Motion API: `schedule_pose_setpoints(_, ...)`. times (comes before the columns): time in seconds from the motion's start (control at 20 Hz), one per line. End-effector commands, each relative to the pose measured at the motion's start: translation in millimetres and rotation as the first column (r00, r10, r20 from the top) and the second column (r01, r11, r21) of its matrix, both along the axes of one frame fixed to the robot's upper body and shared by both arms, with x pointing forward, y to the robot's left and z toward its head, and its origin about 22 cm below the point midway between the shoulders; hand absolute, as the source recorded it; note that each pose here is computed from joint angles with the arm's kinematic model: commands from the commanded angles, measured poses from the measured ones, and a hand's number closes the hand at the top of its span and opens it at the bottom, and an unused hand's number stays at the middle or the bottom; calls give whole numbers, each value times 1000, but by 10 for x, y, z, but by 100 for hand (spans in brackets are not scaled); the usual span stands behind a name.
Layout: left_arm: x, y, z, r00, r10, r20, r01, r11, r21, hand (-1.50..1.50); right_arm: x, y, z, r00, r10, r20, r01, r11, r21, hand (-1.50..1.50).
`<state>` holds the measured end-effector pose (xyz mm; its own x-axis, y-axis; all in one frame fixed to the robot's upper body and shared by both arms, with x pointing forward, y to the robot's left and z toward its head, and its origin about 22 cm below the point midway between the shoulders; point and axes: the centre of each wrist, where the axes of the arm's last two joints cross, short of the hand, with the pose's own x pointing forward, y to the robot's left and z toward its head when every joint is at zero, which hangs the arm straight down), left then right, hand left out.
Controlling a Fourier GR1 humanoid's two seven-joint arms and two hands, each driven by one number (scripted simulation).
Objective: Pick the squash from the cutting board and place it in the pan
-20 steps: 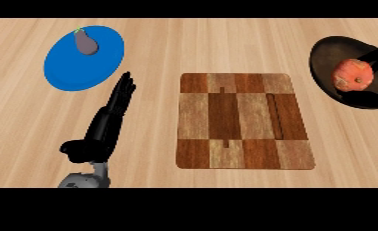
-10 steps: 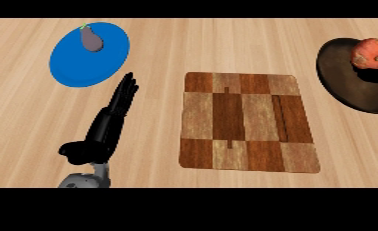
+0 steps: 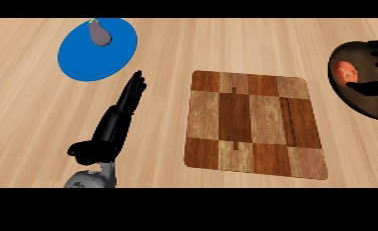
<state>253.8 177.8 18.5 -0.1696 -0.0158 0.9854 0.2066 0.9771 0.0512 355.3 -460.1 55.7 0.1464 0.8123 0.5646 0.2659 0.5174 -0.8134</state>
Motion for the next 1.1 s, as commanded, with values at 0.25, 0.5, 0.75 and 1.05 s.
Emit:
schedule_pose_setpoints(0.25,4,4,-28,1000,-10,6,10,1000,-4,0,170,264,-96,991,128,-28,-121,978,172,-150)
schedule_pose_setpoints(0.5,40,184,-42,999,32,-9,-32,999,4,0,101,74,13,977,76,200,-140,934,329,-150)
schedule_pose_setpoints(0.75,83,21,27,999,38,-7,-38,999,-8,0,-113,-325,210,971,69,230,-173,865,471,-150)
schedule_pose_setpoints(1.05,56,104,51,999,44,-8,-44,999,2,0,-440,-636,158,961,143,237,-261,750,607,-150)
